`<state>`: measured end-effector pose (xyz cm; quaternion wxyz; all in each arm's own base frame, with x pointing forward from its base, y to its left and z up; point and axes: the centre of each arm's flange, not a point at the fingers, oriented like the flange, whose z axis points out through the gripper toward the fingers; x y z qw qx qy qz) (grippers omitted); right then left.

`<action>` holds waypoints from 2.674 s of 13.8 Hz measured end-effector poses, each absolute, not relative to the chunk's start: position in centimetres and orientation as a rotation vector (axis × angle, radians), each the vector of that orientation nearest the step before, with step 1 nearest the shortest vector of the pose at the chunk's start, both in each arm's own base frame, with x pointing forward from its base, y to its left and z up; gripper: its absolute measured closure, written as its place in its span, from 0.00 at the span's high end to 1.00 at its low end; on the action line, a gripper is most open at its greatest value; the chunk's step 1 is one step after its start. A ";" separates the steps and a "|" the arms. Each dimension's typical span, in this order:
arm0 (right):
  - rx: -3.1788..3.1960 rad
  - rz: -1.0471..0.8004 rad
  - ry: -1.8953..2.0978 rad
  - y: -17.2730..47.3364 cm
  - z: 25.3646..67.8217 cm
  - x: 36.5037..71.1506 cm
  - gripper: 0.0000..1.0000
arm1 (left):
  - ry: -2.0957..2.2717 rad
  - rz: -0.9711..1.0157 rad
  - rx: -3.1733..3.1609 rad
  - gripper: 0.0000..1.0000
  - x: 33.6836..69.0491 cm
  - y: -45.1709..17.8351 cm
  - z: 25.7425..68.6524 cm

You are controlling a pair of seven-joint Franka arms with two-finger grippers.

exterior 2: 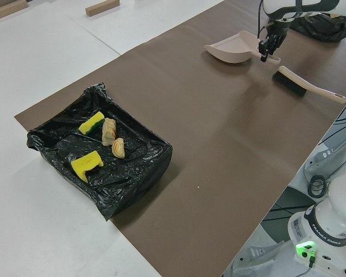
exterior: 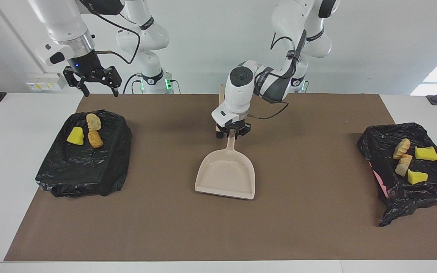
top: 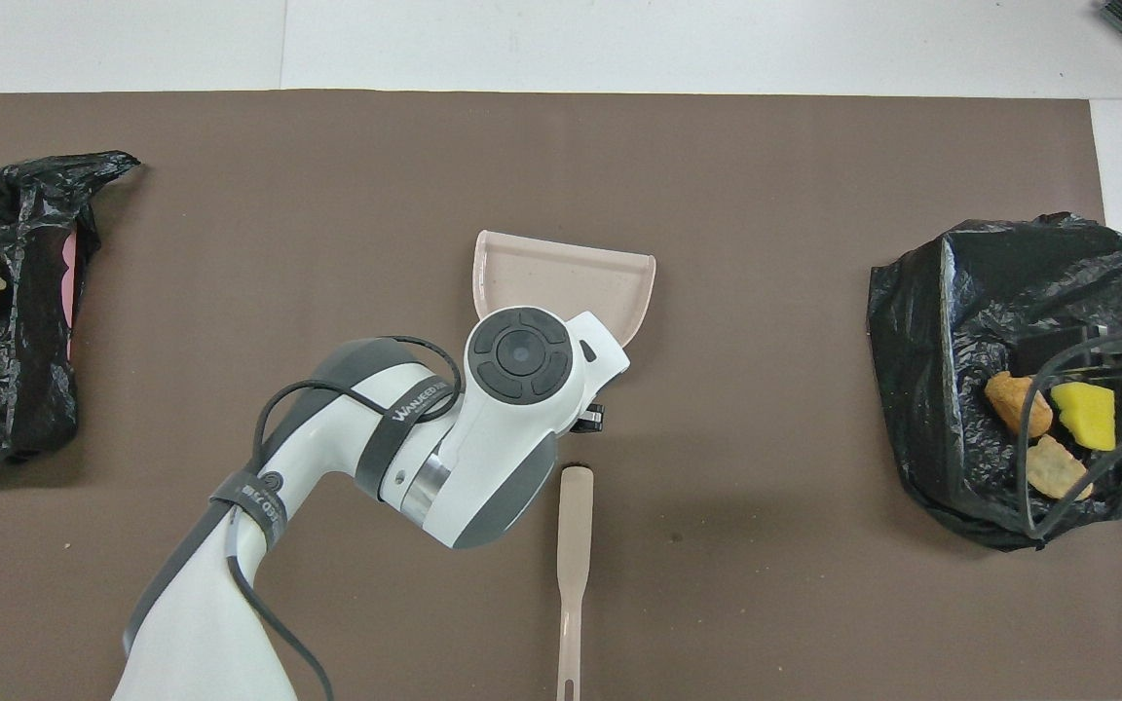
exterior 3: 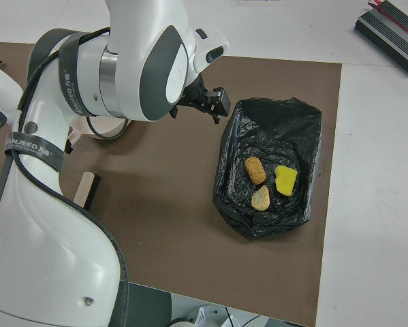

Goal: Sweep and dump trash in bin

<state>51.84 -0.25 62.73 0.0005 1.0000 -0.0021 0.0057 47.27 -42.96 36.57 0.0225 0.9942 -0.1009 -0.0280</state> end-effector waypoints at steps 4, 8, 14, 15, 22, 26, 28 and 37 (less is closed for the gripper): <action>3.141 0.010 -0.006 -0.3 62.5 51.8 1.00 | -0.247 -0.041 3.073 0.73 48.9 -42.4 37.5; 3.141 0.010 -0.007 -0.3 62.5 51.8 1.00 | -0.230 -0.004 3.067 1.00 53.6 -35.3 41.3; 3.140 0.027 0.006 -0.4 62.6 51.9 1.00 | -0.093 0.109 3.058 1.00 60.1 -19.5 46.2; 3.140 0.027 0.005 -0.5 62.6 51.9 1.00 | -0.122 0.118 3.059 1.00 60.4 -17.5 47.0; 3.140 0.030 0.003 -0.6 62.6 52.0 1.00 | -0.231 0.079 3.079 1.00 59.2 -2.9 54.6; 3.138 0.000 -0.018 -1.3 61.8 52.8 1.00 | -0.151 0.017 3.088 1.00 57.0 0.7 58.5; 3.137 -0.002 -0.019 -1.3 61.7 53.0 1.00 | -0.131 -0.007 3.087 1.00 55.6 1.5 60.0; 3.132 0.026 -0.020 -1.4 62.1 53.2 1.00 | -0.132 -0.042 3.116 1.00 52.8 1.0 62.9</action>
